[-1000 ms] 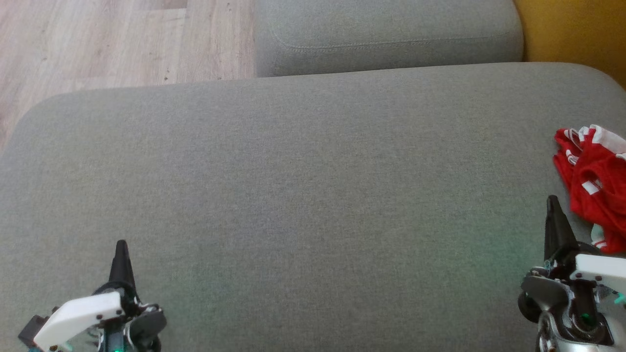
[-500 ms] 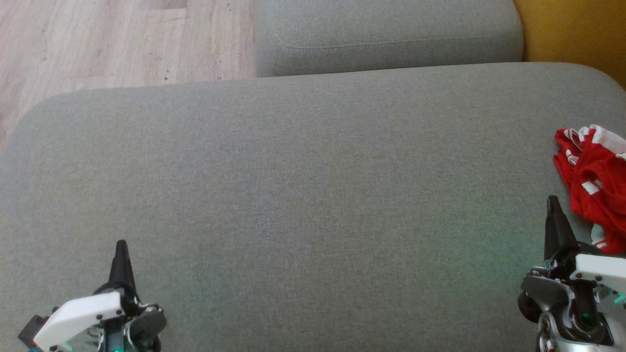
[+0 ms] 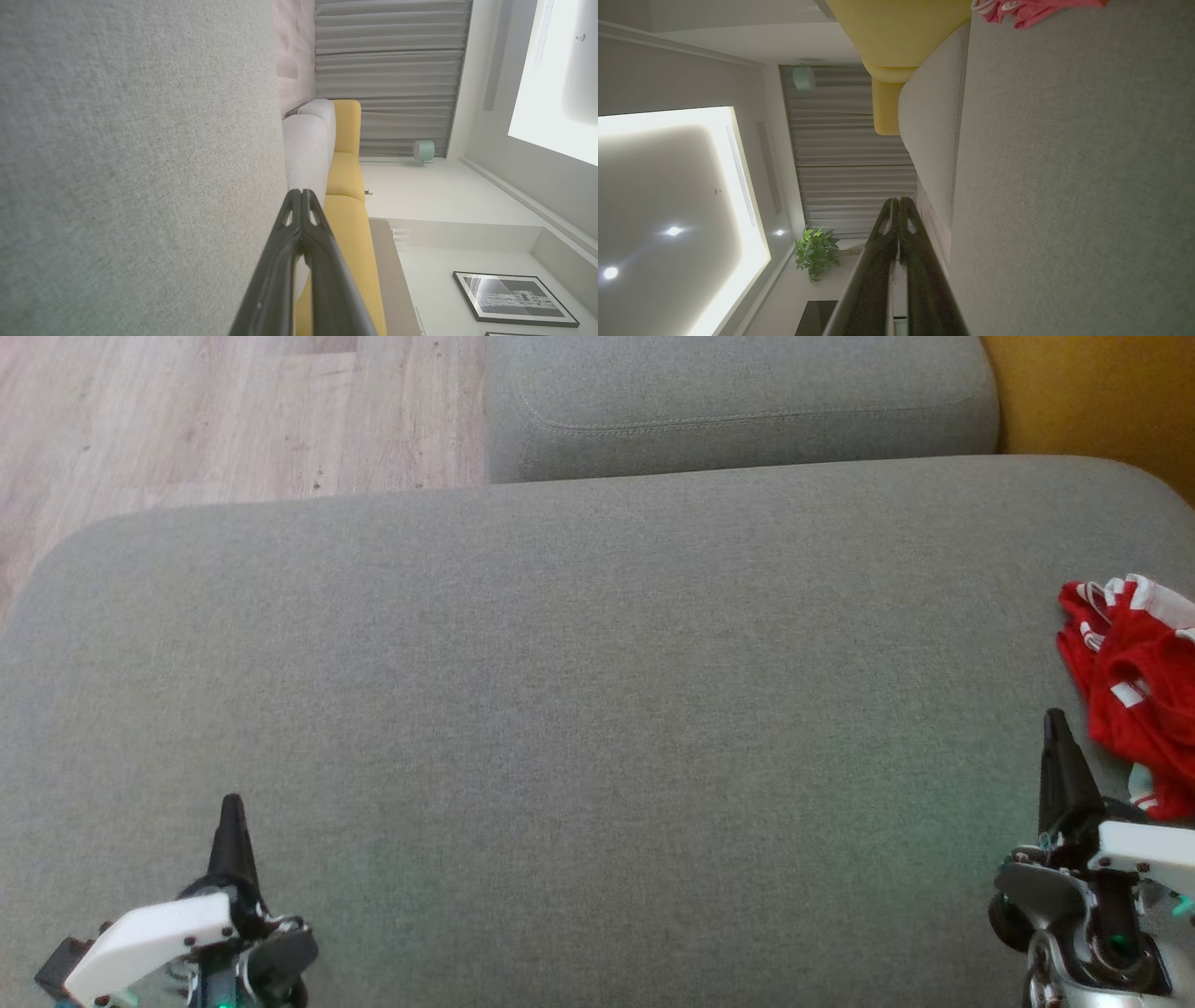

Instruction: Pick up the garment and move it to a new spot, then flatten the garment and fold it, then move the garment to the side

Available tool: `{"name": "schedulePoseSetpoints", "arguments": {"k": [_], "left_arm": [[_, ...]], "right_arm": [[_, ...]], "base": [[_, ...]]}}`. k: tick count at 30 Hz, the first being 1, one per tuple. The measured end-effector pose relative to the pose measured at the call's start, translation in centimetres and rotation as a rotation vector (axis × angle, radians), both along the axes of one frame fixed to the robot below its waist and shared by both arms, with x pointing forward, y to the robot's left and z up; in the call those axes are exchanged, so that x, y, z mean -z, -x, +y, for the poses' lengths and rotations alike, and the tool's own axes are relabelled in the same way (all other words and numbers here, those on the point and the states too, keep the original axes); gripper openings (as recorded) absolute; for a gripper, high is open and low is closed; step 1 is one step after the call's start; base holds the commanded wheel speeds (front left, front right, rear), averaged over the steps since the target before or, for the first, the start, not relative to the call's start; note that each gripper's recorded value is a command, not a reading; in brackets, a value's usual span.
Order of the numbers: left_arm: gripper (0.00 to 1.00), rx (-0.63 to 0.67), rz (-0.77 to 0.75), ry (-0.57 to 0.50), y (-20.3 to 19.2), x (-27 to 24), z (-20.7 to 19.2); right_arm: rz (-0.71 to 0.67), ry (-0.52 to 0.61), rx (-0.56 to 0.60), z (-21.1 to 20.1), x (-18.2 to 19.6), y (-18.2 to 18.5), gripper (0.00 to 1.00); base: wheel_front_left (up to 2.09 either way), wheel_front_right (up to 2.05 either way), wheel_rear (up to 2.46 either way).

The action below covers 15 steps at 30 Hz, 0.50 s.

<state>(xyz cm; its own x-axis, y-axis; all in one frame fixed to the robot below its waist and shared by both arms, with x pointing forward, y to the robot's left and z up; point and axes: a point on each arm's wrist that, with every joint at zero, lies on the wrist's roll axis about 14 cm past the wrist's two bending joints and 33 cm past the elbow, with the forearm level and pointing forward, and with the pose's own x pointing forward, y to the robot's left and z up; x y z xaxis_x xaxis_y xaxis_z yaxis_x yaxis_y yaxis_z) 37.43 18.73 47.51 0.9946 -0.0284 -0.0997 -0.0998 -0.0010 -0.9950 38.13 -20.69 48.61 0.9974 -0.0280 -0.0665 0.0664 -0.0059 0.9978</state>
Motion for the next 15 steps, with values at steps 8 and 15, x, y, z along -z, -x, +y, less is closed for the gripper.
{"name": "schedulePoseSetpoints", "arguments": {"k": [8, 15], "left_arm": [[0.00, 0.000, 0.000, 0.000, 0.00, 0.00, 0.01], [0.00, 0.000, 0.000, 0.000, 0.00, 0.00, 0.01]], "right_arm": [[0.000, 0.000, 0.000, 0.00, 0.00, 0.00, 0.00], [0.000, 0.000, 0.000, 0.00, 0.00, 0.00, 0.00]], "base": [[0.00, 0.00, 0.00], [0.00, 0.00, 0.00]]}}
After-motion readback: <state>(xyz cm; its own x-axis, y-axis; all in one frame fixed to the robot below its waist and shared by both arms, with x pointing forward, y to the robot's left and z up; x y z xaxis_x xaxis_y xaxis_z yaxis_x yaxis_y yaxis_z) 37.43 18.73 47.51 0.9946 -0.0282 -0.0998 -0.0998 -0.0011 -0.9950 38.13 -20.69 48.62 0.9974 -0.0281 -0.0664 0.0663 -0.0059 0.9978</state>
